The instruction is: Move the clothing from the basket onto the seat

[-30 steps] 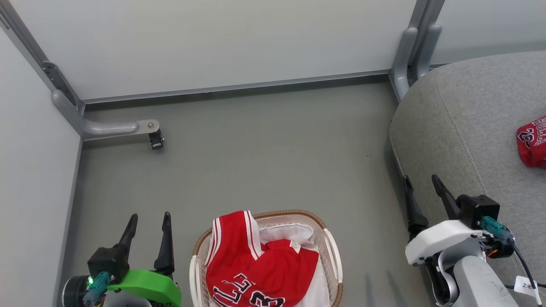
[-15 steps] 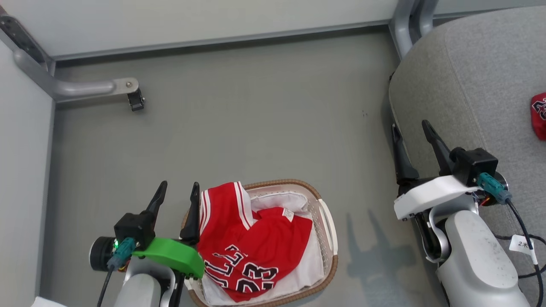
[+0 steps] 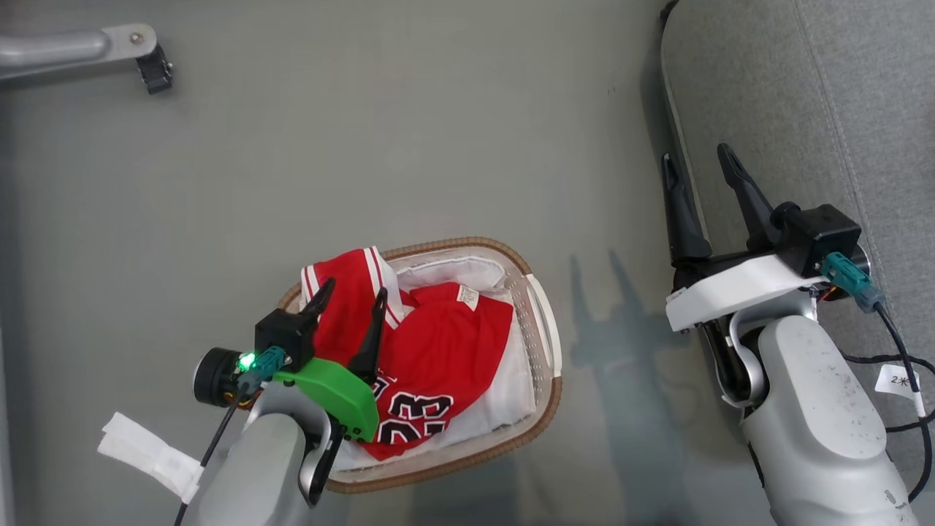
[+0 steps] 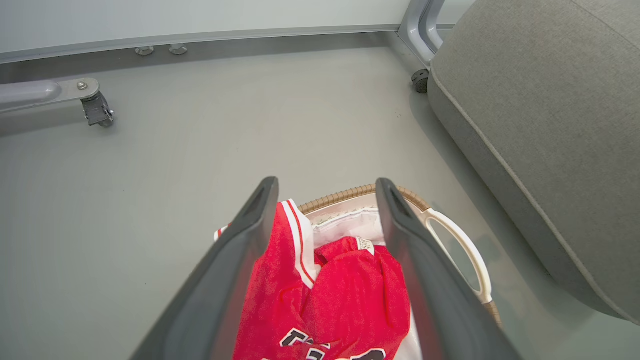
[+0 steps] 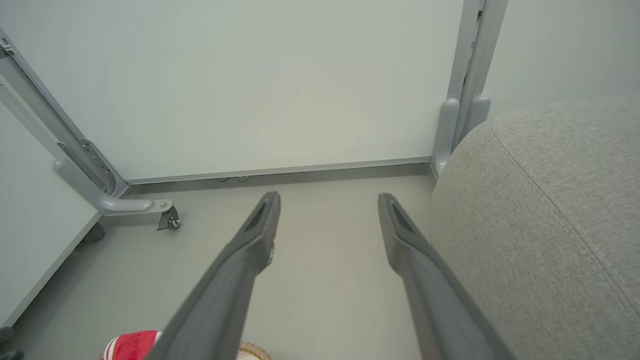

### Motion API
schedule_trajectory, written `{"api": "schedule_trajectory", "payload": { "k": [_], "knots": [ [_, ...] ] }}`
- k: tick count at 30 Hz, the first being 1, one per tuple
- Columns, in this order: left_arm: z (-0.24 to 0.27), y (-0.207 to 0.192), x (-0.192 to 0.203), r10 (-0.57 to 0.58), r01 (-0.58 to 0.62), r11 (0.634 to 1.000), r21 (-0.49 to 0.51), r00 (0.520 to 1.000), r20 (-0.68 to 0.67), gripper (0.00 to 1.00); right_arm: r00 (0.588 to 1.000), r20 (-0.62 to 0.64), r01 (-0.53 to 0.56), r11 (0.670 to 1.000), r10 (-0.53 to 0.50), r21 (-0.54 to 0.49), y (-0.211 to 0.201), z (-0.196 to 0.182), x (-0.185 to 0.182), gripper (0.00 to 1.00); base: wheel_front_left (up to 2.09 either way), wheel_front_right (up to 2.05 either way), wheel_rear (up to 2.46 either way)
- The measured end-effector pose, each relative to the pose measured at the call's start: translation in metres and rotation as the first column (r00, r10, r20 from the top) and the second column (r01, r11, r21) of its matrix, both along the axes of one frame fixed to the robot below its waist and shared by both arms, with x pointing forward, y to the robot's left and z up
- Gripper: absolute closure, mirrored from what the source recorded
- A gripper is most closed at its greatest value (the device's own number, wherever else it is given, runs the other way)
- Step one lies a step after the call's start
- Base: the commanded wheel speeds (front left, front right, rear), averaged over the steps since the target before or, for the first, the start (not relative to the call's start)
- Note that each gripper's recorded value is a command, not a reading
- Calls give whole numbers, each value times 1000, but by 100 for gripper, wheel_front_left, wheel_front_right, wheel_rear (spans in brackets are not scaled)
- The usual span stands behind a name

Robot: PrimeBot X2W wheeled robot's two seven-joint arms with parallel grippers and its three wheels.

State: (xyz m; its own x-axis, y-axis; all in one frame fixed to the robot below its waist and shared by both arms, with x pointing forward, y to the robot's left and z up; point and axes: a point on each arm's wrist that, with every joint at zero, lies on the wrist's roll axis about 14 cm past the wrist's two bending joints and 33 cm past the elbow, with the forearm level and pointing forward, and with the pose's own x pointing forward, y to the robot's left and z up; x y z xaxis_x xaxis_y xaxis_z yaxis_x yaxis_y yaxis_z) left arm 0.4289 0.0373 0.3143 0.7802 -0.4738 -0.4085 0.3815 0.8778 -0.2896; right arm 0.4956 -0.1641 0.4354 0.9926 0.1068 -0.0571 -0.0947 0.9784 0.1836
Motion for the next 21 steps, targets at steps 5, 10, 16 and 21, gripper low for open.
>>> {"api": "schedule_trajectory", "payload": {
  "k": [5, 10, 16, 21],
  "knots": [
    [-37, -16, -8, -96, 99, 995, 31, 991, -90, 0, 999, -34, 5, 1000, -4, 8, -2, -19, 6, 0, 0, 0, 0],
    [-73, -31, -30, -224, 239, 969, 61, 956, -189, 0, 998, -66, 12, 1000, -11, 8, -6, -38, 11, 0, 0, 0, 0],
    [-110, -38, -55, -353, 394, 914, 97, 889, -292, 0, 993, -114, 17, 1000, -15, 10, -8, -61, 13, 0, 0, 0, 0],
    [-134, -38, -72, -450, 522, 841, 138, 819, -358, 0, 989, -146, 21, 1000, -19, 7, -11, -78, 14, 0, 0, 0, 0]
  ]
}}
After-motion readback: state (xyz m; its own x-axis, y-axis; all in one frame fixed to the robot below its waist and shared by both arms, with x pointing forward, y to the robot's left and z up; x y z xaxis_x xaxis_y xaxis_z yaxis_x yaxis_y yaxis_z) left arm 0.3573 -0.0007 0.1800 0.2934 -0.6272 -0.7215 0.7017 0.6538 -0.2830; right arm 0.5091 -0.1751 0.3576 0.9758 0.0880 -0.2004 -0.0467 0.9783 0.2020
